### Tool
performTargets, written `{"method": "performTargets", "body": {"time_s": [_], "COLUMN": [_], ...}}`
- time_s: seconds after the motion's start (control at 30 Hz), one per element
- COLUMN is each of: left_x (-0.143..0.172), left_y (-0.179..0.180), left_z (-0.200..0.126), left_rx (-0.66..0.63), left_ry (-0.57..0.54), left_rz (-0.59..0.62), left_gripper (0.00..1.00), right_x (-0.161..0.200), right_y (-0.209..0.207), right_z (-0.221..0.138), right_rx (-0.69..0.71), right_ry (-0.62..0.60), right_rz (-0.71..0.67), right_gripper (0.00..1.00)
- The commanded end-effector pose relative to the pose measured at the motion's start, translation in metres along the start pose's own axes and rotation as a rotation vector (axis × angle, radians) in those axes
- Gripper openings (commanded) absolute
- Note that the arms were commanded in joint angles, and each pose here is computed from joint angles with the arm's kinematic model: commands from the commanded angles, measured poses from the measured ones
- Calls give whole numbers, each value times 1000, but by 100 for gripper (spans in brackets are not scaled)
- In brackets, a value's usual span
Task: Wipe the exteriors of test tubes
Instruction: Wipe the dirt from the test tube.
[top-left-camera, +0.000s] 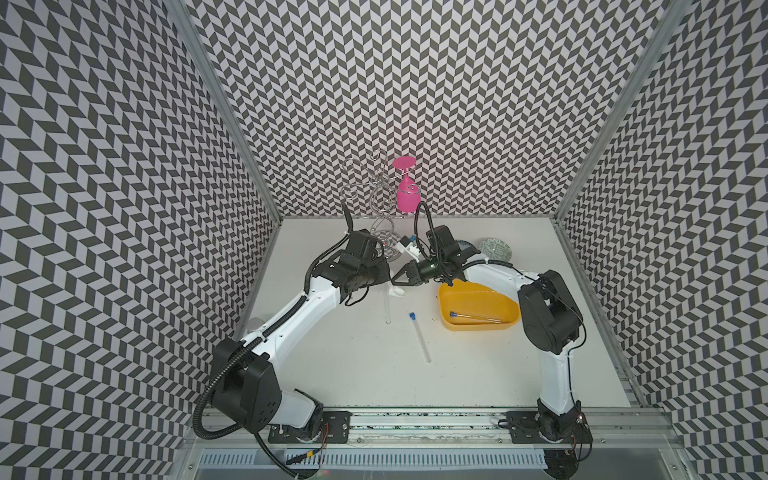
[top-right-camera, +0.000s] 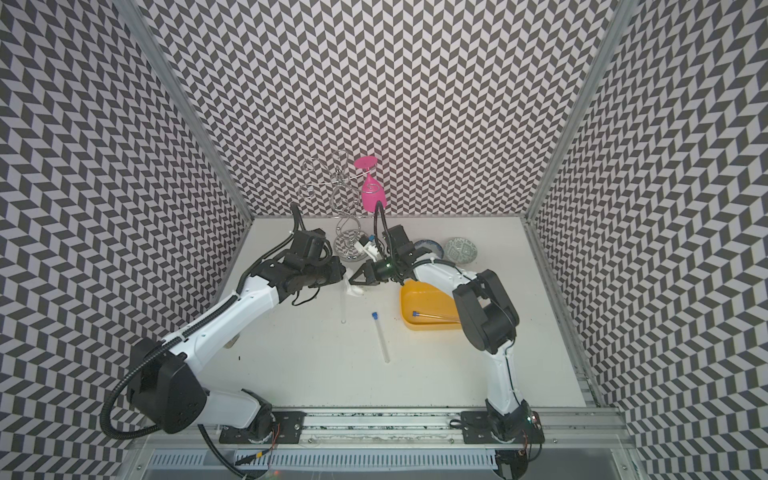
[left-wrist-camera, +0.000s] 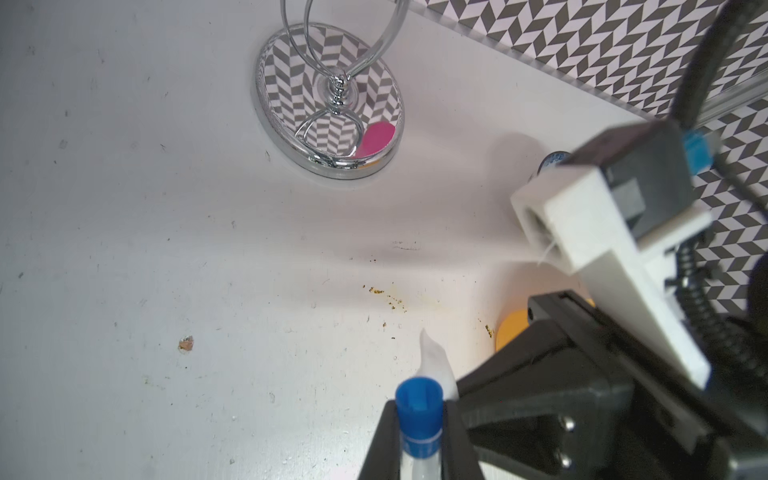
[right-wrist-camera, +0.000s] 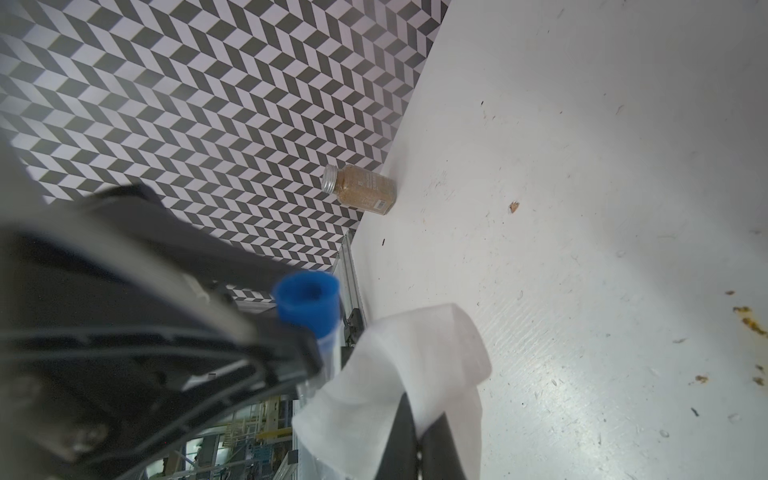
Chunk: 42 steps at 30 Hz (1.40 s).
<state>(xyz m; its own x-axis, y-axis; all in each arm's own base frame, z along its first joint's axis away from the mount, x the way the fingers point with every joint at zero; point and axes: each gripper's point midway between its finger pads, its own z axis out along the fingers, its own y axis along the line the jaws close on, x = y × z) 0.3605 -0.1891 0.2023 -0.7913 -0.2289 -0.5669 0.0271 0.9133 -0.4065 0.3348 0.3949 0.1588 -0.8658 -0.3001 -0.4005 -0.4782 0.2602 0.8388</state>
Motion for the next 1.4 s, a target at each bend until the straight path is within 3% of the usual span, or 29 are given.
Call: {"method": "performTargets", "body": {"time_s": [0.0, 0.57, 0.9, 1.37], "left_x": [-27, -46, -52, -52], "left_y": [-6, -22, -33, -42], "left_z": [-5, -16, -26, -31], "left_rx": [8, 65, 112, 172], "left_ry": [-84, -145, -151, -154], "left_rz": [-7, -23, -53, -69], "left_gripper": [7, 7, 7, 7], "right_x": [-4, 31, 30, 27], "right_y": [48, 58, 80, 72], "right_z": [-14, -16, -43, -32], "right_rx": [-128, -334, -671, -649], "right_ry": [-45, -33, -136, -136], "right_rz": [-58, 323, 579, 660], "right_gripper": [0, 0, 0, 0]}}
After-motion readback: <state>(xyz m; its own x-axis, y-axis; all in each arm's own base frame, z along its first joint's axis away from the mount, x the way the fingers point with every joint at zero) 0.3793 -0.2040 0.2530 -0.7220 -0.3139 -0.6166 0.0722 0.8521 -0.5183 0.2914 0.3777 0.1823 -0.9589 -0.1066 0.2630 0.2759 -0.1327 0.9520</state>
